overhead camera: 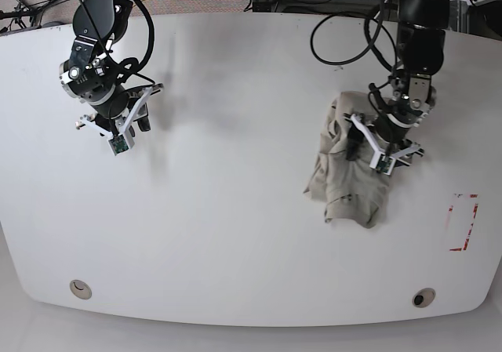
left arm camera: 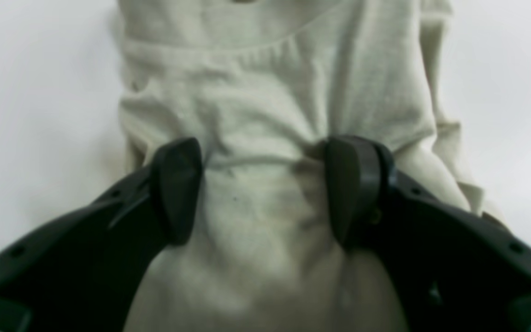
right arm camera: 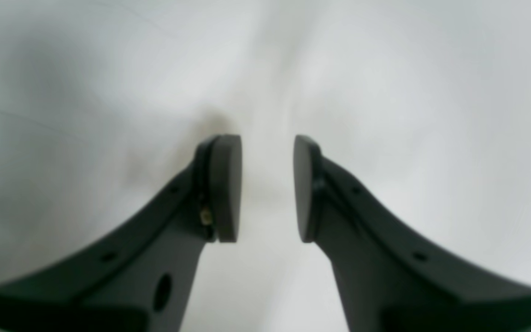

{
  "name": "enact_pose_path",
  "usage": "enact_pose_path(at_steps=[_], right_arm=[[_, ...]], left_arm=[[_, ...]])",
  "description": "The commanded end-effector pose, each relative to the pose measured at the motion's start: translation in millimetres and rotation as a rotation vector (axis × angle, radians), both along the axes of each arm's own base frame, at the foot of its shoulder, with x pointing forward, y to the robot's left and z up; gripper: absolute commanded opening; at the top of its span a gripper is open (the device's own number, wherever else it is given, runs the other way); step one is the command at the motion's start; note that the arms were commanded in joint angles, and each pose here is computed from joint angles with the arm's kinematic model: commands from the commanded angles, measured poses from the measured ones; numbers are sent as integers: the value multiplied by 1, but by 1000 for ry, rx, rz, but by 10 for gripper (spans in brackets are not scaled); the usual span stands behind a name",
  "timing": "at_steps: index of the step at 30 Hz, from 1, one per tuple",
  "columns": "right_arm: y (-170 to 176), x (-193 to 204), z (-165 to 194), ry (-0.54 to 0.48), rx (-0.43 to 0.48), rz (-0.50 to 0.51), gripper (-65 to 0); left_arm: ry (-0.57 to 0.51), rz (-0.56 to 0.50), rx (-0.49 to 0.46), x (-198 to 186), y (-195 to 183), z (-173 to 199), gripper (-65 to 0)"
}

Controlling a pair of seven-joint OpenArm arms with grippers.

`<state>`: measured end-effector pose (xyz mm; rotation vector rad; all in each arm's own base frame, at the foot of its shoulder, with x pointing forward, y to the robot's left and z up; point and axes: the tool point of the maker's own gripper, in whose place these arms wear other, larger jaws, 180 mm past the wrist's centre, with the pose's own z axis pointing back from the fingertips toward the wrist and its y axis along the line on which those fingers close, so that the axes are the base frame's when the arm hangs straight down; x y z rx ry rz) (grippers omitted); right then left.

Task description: Fold the T-shirt properly

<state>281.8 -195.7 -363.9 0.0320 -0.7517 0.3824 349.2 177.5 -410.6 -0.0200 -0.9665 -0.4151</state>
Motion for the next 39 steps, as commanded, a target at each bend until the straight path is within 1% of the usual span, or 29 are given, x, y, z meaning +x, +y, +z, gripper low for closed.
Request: enact_pose_path(at_steps=[1,7,11,14,16,21,26,28,30,32,34,37,39], right_arm=[[1,10,15,-56,1,11,-471],[5,9,13,-56,20,1,-471],[6,9,13,-55,24,1,-471],[7,9,13,-55,26,1,-471],[8,8,12,-54,27,2,-471],[12,7,10,-49,38,2,-471],[14,7,10,-50,45,-1,-471],[15,7,10,-51,47,0,-471],[14,7,10,-52,46,-2,-471],[13,6,10,-51,42,-2,-471],[12,7,11,-64,43,-1,-471],[16,6,13,-108,67,5,-471],[19,7,17,-158,95,11,-471]], left_arm=[[189,34,215,-31,68,-26,-261],[246,61,315,-57,155,-7,-261],[317,117,374,-78,216,-2,-261],[349,182,371,-93,254,-5,-262],[351,209,364,-101,270,-7,-262],[307,256,351,-97,301,4,-262],[258,234,318,-73,299,22,-264],[213,219,301,-61,296,39,-264],[172,196,306,-50,292,60,-264],[145,175,338,-41,288,80,-264],[108,148,381,-30,276,98,-264],[32,98,383,-13,244,112,-264],[4,67,370,-12,223,111,-264]])
